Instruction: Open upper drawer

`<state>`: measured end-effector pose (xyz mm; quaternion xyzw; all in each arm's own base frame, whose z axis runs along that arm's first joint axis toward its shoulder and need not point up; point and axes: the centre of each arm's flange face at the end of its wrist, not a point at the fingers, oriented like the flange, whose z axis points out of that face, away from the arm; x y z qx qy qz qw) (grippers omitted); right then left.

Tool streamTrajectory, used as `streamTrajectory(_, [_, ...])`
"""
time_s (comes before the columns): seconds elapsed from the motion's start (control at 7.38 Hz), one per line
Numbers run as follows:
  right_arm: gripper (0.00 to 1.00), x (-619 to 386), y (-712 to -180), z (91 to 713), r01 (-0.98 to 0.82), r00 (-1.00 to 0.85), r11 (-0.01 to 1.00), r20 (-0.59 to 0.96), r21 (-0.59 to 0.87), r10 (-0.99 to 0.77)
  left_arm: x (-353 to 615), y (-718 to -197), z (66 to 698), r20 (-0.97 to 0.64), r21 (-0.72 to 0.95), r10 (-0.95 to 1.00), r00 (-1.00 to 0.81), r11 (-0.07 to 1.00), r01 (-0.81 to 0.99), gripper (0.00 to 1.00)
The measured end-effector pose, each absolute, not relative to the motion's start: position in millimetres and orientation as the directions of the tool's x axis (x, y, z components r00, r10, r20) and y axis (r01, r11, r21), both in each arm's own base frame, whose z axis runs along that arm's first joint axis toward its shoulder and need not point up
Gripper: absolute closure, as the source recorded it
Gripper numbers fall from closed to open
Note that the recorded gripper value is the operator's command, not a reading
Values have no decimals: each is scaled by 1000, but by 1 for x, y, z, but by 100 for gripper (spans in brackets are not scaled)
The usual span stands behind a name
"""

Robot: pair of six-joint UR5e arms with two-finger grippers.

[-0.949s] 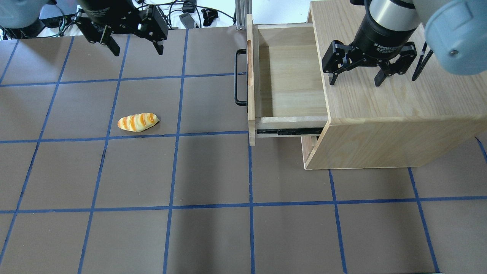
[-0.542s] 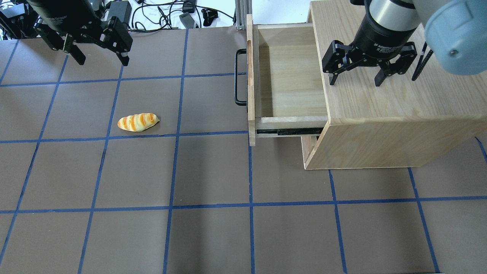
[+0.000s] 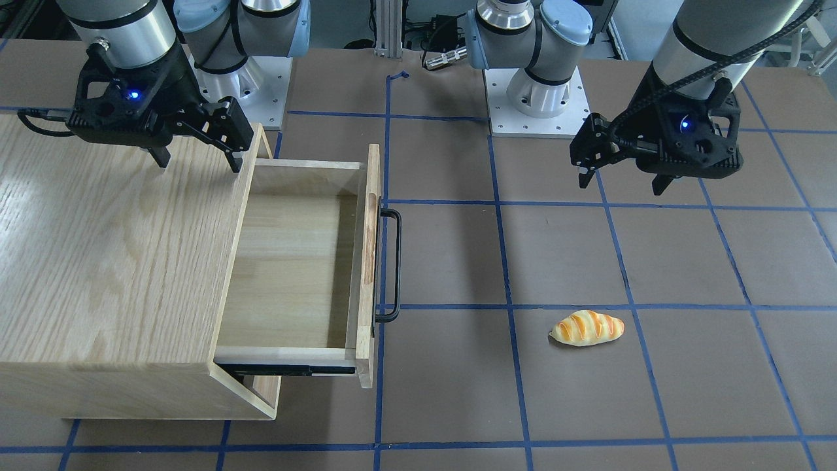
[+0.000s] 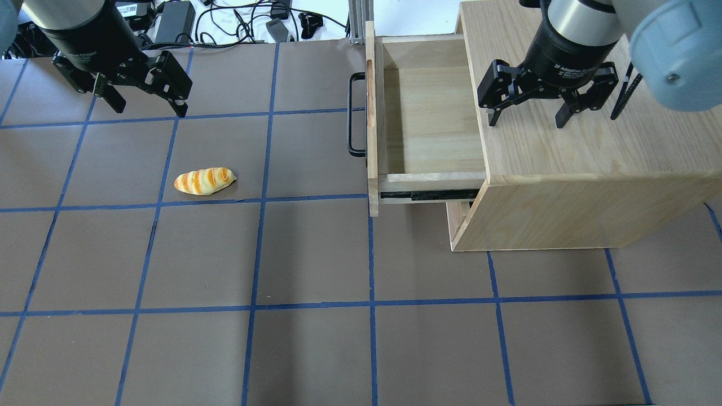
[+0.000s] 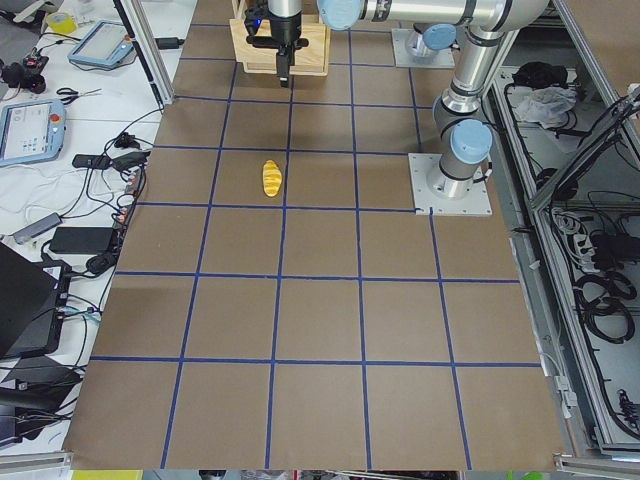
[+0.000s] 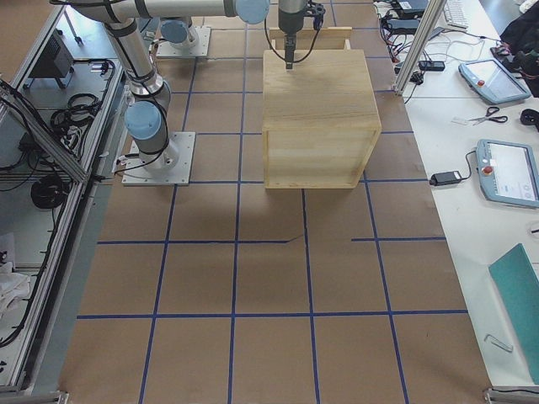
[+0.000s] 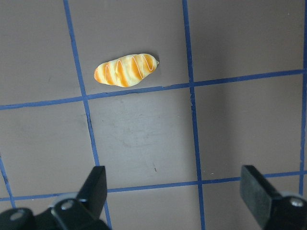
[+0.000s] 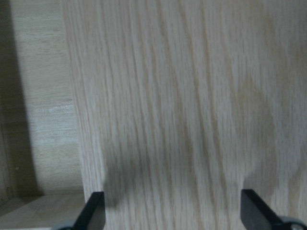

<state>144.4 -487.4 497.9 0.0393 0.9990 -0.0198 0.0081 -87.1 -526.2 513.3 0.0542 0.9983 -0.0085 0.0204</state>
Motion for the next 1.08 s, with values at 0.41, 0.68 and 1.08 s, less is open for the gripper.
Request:
streamTrajectory(0.41, [0, 145, -487, 498, 78, -997, 996, -18, -39, 78, -97, -521, 513, -38, -21, 34, -999, 999, 35, 0])
streamTrajectory(0.68, [0, 145, -487, 498, 78, -997, 996, -19, -39, 78, -103, -518, 513, -38, -23, 21, -999, 1000, 22, 0])
streamTrajectory(1.08, [0, 145, -487, 498, 78, -997, 996, -19, -39, 78, -104, -516, 514, -37, -23, 21, -999, 1000, 22, 0])
